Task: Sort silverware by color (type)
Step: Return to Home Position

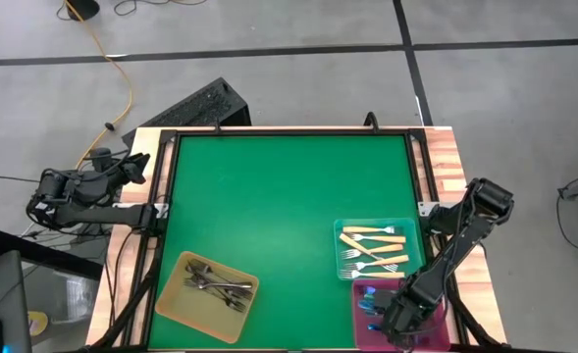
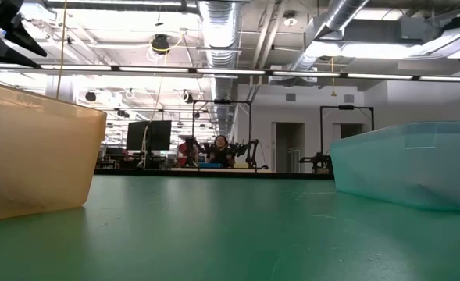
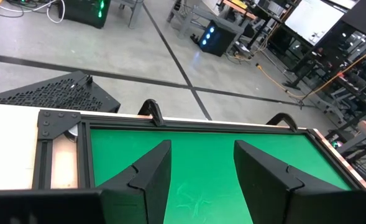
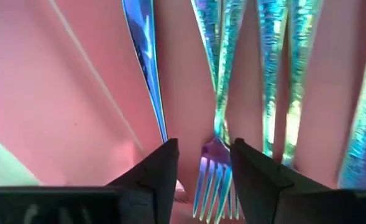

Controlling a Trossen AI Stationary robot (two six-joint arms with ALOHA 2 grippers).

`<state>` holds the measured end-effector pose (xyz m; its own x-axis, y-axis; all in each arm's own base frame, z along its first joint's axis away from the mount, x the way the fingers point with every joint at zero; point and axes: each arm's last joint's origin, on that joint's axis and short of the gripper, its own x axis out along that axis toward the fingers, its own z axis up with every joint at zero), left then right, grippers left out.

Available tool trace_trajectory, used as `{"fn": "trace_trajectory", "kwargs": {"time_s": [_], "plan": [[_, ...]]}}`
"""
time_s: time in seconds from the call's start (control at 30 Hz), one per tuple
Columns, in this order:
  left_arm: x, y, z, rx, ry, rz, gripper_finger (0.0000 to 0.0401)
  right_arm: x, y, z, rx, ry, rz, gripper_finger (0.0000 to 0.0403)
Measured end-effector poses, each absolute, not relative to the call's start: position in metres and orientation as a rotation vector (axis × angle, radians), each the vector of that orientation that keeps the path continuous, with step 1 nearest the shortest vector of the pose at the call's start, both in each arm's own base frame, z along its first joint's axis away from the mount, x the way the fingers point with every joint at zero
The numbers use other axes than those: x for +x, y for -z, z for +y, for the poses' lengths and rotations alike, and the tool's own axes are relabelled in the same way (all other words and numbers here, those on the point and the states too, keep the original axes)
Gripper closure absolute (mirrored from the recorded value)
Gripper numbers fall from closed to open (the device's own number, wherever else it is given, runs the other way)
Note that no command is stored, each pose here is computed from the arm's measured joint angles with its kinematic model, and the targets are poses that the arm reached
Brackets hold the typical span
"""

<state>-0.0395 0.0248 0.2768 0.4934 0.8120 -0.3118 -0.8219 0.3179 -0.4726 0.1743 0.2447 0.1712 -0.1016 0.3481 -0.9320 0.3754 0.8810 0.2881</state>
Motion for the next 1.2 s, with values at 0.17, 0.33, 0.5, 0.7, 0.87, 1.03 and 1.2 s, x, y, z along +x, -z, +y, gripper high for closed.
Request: {"fn": "trace_trajectory", "kwargs": {"time_s": [0.17, 0.33, 0.5, 0.7, 0.87, 1.03, 1.2], "plan": [[-0.039, -0.277, 0.025, -0.633, -1.074, 0.018, 0.0243, 0.171, -0.184, 0.235, 0.564, 0.042, 1.703, 0.0232], [-0.039, -0.277, 0.025, -0.633, -1.075, 0.018, 0.0243, 0.164, -0.205, 0.223, 0.580, 0.031, 1.691, 0.0234], [-0.039, -0.277, 0.025, -0.633, -1.075, 0.018, 0.0243, 0.160, -0.225, 0.209, 0.623, 0.019, 1.661, 0.0234], [-0.039, -0.277, 0.025, -0.633, -1.075, 0.018, 0.0243, 0.169, -0.245, 0.186, 0.725, 0.011, 1.588, 0.0234], [-0.039, -0.277, 0.025, -0.633, -1.074, 0.018, 0.0243, 0.185, -0.257, 0.159, 0.802, 0.018, 1.501, 0.0234], [-0.039, -0.277, 0.025, -0.633, -1.074, 0.018, 0.0243, 0.203, -0.265, 0.129, 0.834, 0.011, 1.397, 0.0234], [-0.039, -0.277, 0.025, -0.633, -1.074, 0.018, 0.0243, 0.220, -0.267, 0.104, 0.851, 0.017, 1.305, 0.0234]]}}
